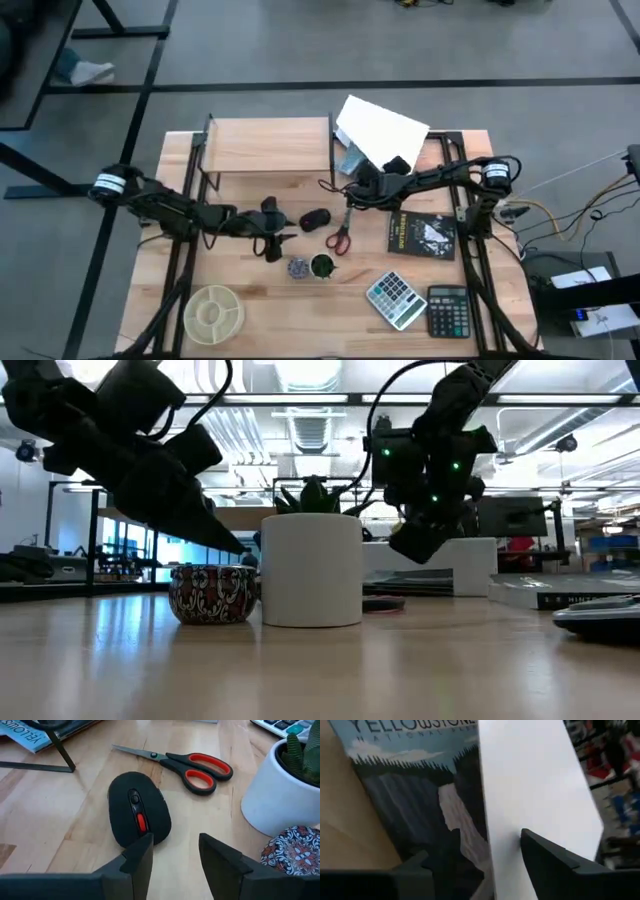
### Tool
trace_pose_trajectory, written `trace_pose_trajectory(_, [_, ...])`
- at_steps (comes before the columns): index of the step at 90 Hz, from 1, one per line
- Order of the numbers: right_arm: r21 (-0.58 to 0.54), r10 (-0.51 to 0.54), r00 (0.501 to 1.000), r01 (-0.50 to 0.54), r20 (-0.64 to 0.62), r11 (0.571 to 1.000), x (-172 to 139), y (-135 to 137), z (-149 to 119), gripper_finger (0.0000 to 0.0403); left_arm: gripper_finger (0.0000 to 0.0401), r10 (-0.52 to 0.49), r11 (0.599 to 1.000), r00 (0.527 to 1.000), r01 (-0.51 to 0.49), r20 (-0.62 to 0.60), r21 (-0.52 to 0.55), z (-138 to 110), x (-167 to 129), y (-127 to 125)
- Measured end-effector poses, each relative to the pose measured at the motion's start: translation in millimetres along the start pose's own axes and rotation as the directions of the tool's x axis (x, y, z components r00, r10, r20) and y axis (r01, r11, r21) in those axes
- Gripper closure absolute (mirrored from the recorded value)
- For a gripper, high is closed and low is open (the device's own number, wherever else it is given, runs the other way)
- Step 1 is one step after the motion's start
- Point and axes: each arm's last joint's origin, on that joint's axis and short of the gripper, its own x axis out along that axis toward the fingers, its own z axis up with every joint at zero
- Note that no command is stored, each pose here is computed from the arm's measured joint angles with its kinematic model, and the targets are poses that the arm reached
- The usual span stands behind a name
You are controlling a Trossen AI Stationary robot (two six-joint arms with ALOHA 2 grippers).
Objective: Stock shelves
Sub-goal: Adjust the white file holder
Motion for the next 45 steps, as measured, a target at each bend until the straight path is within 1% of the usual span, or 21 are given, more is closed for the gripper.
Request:
trace_pose_trajectory(10, [-0.11, -0.026, 0.999, 0.028, 0.023, 0.994, -1.0, 0.3, 0.2, 0.0224, 0.025, -0.001, 1.0, 1.0, 0.001, 0.0, 0.0, 0.0, 0.0, -0.1])
trace_pose_trajectory(17, [-0.163, -0.037, 0.999, 0.04, 0.02, 0.986, 1.2, -1.4, 0.9, 0.0224, 0.0248, 0.0, 1.0, 1.0, 0.0, 0.0, 0.0, 0.0, 0.0, 0.0])
trace_pose_trajectory(26, [-0.173, -0.043, 0.999, 0.043, 0.007, 0.984, 5.3, -3.5, 0.6, 0.0224, 0.0246, -0.001, 1.0, 1.0, 0.001, 0.003, -0.001, 0.3, 0.0, -0.1])
trace_pose_trajectory(37, [-0.152, -0.021, 1.0, 0.018, -0.015, 0.988, 8.7, -3.1, -2.2, 0.0226, 0.0248, -0.001, 1.0, 1.0, 0.001, 0.003, -0.001, 0.3, 0.0, -0.1])
trace_pose_trajectory(45, [-0.157, -0.028, 1.0, 0.025, -0.014, 0.987, 11.0, -1.7, -7.6, 0.0238, 0.0253, -0.001, 1.0, 1.0, 0.001, 0.002, -0.001, 0.2, 0.0, -0.1])
